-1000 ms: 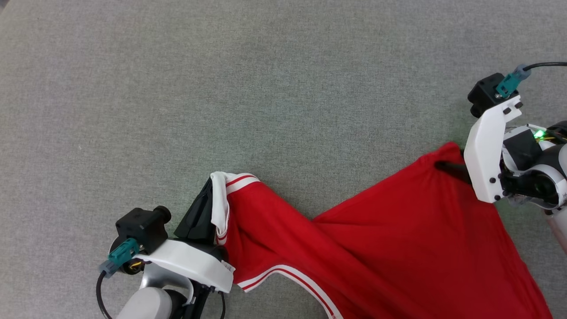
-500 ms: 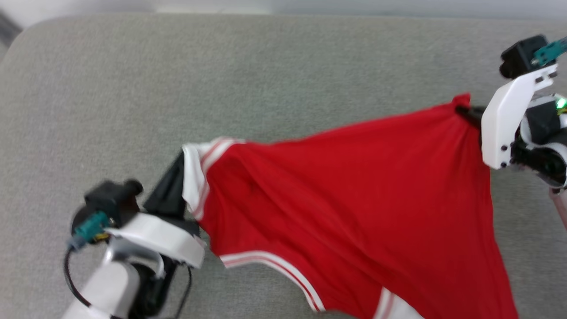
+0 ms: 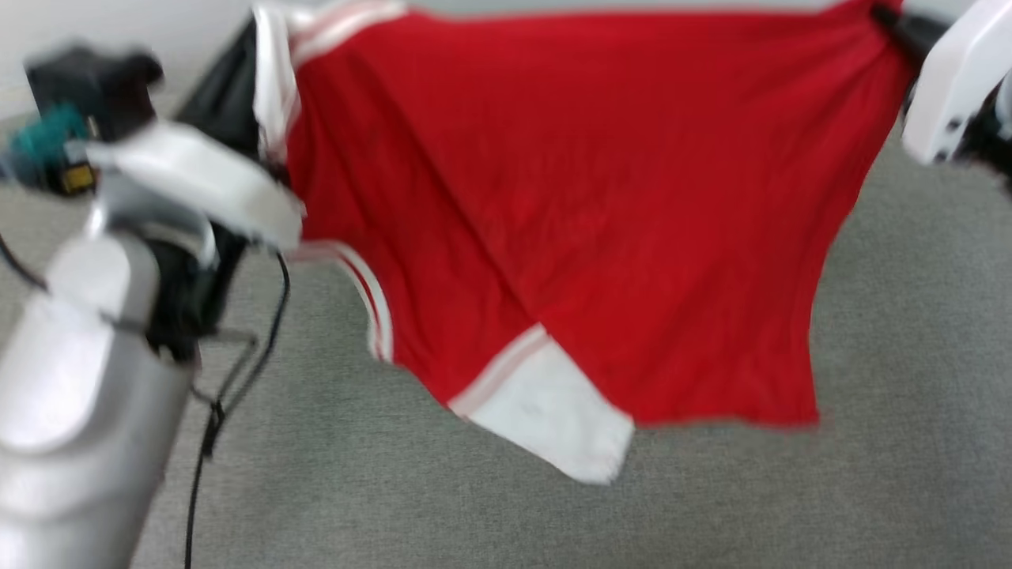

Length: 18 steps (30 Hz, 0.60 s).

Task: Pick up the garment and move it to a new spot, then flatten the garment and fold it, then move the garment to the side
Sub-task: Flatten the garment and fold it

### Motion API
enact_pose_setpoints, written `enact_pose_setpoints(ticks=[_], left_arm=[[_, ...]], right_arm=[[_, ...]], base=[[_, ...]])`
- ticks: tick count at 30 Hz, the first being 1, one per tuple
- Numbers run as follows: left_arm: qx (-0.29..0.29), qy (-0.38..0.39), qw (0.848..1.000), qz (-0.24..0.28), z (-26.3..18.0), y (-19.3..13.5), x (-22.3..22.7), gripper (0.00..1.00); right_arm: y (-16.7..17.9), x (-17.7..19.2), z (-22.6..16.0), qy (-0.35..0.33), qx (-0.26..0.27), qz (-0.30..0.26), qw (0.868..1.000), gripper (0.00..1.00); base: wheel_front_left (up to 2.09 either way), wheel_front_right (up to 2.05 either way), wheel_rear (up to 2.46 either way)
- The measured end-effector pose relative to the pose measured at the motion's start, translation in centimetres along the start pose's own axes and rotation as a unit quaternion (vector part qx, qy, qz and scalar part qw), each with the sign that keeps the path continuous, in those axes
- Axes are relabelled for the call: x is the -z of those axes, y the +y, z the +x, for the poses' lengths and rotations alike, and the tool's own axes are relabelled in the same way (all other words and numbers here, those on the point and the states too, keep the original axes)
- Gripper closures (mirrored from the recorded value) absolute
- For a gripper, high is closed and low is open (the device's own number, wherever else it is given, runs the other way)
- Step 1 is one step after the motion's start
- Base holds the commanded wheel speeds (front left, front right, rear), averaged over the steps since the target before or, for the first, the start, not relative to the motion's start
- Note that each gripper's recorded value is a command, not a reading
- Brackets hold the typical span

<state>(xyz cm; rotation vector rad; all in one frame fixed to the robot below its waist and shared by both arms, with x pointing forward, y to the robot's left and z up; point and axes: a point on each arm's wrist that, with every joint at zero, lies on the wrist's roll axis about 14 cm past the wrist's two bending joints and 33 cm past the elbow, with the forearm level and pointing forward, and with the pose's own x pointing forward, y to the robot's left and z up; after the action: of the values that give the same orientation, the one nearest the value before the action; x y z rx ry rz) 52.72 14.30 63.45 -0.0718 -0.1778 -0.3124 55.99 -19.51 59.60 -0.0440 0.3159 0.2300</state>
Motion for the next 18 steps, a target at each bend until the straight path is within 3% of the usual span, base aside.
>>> enact_pose_setpoints(ticks=[6,13,18], left_arm=[[-0.004,-0.02,1.0,0.021,5.6,1.5,-3.2,1.0],[-0.03,-0.077,0.995,0.049,11.3,3.9,-7.9,1.0],[-0.049,-0.106,0.991,0.06,14.4,5.4,-8.9,1.0]], right_arm=[[-2.0,-5.4,1.1,-0.081,0.03,-0.012,0.996,1.0],[-3.8,-11.8,2.8,-0.18,0.054,-0.015,0.982,1.0],[-4.4,-13.8,4.9,-0.221,0.059,-0.016,0.973,1.0]], base=[[0.0,0.0,0.0],[0.0,0.0,0.0],[0.0,0.0,0.0]])
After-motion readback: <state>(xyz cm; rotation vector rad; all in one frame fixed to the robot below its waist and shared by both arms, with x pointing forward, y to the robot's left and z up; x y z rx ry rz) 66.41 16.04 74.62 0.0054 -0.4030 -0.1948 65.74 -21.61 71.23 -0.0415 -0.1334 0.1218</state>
